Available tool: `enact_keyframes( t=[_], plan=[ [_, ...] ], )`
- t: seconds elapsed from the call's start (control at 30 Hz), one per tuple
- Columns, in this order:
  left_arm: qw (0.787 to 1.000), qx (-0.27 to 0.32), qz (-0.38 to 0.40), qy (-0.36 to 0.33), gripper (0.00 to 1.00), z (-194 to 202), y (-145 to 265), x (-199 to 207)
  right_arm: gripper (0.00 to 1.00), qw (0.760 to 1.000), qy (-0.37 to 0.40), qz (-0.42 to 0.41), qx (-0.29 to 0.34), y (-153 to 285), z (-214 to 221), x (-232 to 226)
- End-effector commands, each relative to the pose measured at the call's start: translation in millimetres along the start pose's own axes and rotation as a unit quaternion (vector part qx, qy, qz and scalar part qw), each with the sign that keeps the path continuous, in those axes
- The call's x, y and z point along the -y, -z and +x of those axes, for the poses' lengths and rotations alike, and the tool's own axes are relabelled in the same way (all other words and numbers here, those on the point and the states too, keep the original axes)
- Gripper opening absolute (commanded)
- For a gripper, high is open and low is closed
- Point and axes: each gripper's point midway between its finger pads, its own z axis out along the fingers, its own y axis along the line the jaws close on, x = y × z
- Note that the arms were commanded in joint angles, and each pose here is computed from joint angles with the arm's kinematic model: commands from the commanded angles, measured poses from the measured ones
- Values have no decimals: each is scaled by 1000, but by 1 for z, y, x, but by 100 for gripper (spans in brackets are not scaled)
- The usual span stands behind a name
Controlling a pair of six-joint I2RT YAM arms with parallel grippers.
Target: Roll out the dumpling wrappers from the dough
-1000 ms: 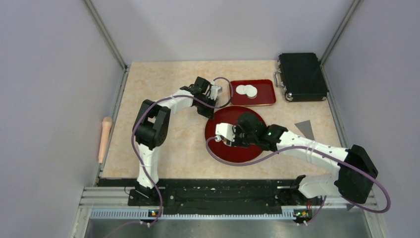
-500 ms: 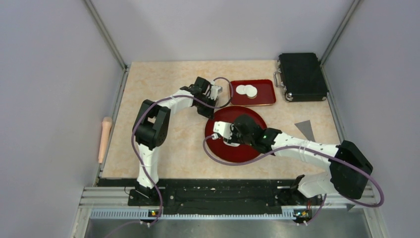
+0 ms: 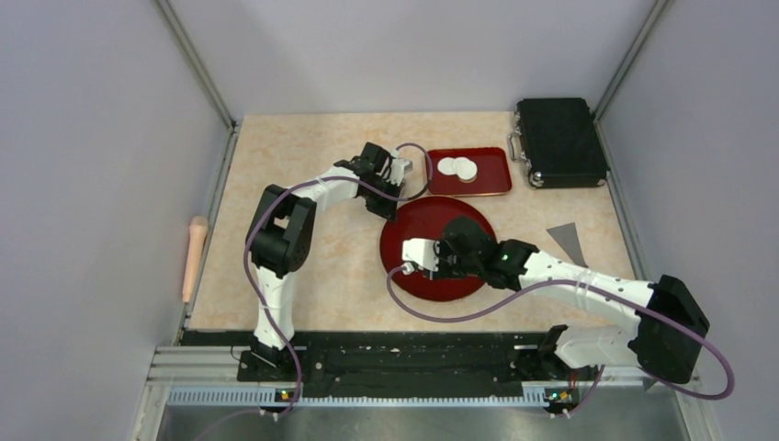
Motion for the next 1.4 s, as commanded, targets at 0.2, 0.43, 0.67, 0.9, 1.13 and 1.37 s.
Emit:
enact_keyframes(
  t=[0.2,0.43,0.67,0.9,1.13,1.37],
  plan=[
    [999,-23,-46,-14,0,20,-13,-22,0,964,-20,-243,-107,20,65,-122],
    [999,-22,-47,-13,0,19,-13,-23,0,959,-20,-261,-108,25,67,-130],
    [999,-22,-46,-12,0,19,-13,-23,0,956,-21,-268,-113,29,70,-133],
    [999,-22,-46,-12,0,19,-13,-23,0,955,-21,-272,-115,28,70,-135],
    [999,-22,-45,-11,0,19,-12,-23,0,951,-18,-285,-120,31,72,-140],
    [999,-22,-45,-12,0,19,-12,-23,0,948,-13,-294,-118,34,72,-143]
  ],
)
